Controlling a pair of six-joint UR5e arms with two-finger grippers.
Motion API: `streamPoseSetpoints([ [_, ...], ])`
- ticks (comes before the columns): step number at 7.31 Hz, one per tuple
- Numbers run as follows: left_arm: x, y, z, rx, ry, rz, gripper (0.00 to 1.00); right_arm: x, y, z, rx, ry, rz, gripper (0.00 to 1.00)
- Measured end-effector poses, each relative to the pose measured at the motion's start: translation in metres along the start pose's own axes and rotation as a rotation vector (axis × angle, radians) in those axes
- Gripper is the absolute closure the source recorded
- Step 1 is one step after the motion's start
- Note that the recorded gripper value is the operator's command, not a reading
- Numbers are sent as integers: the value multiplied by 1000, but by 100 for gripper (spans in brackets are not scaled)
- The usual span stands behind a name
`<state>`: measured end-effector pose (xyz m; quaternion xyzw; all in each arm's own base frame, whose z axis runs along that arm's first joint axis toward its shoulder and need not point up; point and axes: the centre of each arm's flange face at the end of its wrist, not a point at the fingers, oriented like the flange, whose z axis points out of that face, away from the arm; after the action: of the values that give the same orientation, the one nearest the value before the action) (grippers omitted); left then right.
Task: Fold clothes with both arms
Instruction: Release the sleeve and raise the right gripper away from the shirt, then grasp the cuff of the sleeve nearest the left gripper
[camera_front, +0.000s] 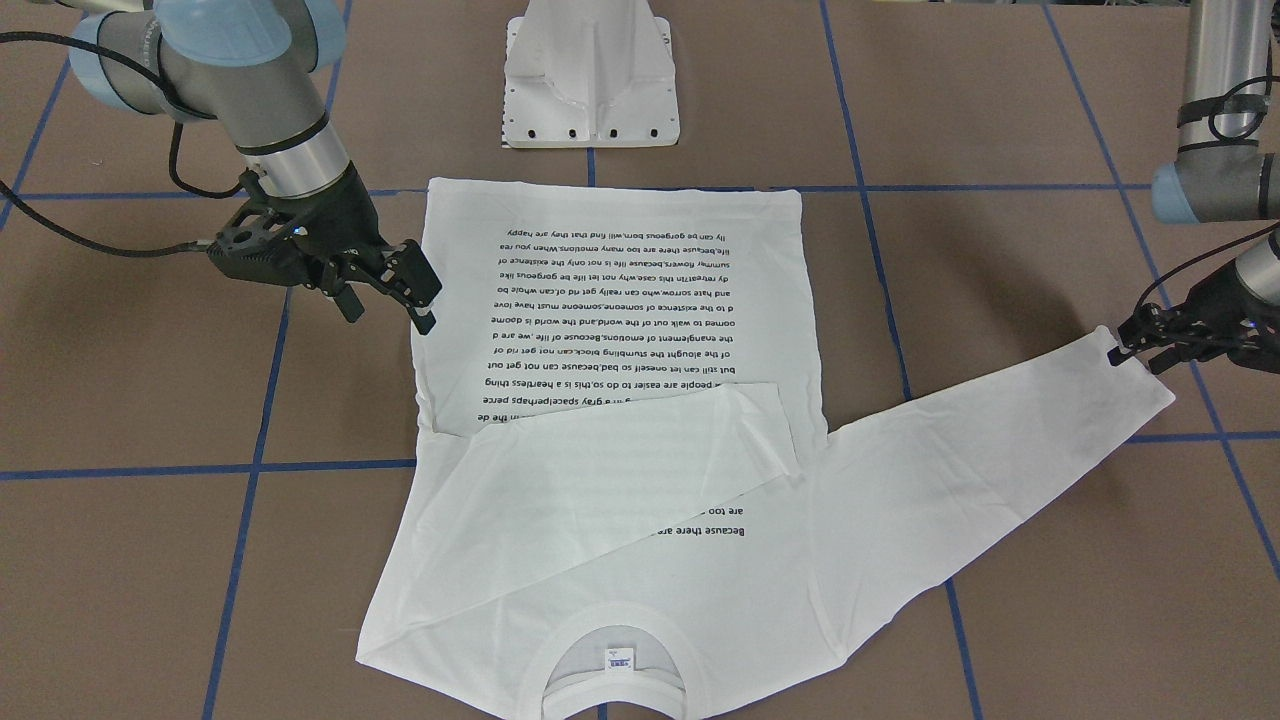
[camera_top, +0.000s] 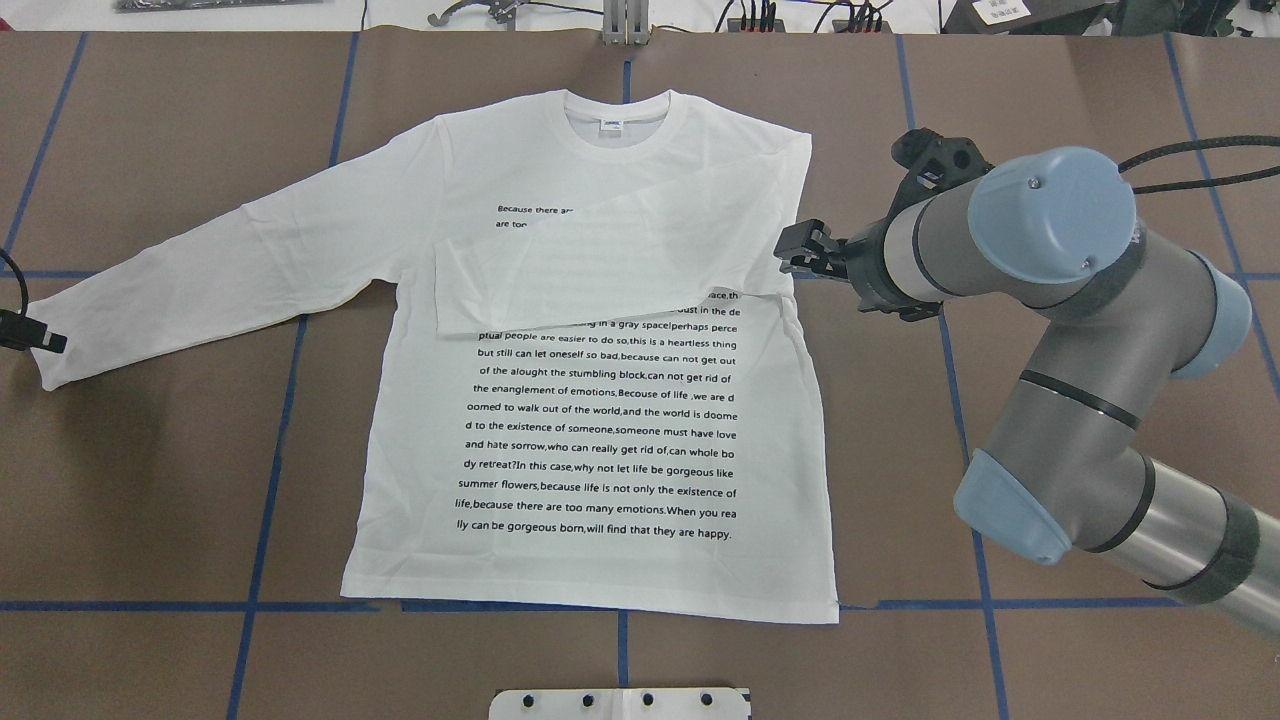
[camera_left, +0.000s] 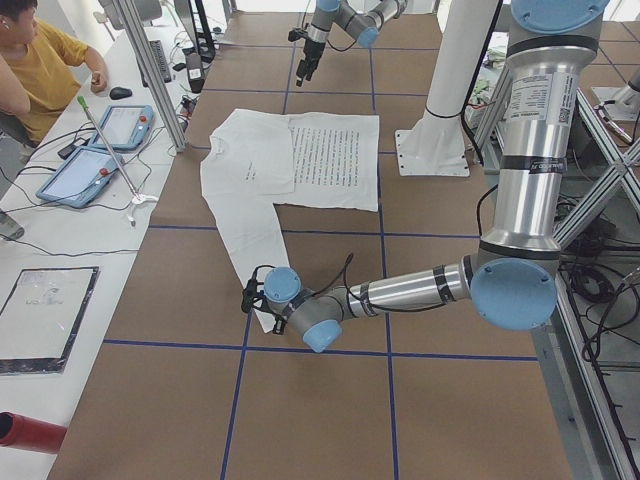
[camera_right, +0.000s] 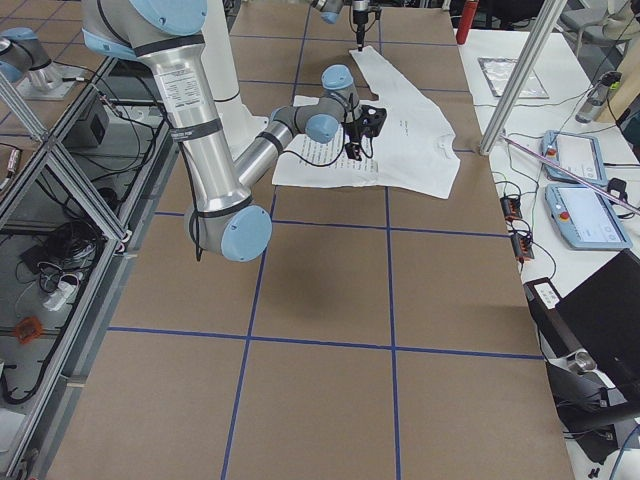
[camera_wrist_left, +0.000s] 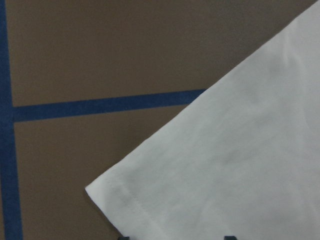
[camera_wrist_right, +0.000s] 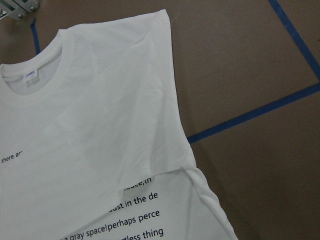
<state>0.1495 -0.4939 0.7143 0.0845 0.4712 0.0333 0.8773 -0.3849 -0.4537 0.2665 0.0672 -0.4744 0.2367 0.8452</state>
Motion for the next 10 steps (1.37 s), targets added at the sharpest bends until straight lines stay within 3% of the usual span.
streamPoseSetpoints([
  [2, -3, 2, 1, -3, -3, -4, 91, -1, 1, 0, -1, -2, 4, 1],
  [3, -4, 3, 1, -4, -4, -7, 100, -1, 0, -1, 0, -3, 7, 1],
  [7, 16, -4, -9, 23, 25, -9, 100, 1, 1, -7, 3, -10, 8, 1],
  [10, 115, -35, -63, 122, 162, -33, 100, 13, -4, -13, 7, -5, -5, 1],
])
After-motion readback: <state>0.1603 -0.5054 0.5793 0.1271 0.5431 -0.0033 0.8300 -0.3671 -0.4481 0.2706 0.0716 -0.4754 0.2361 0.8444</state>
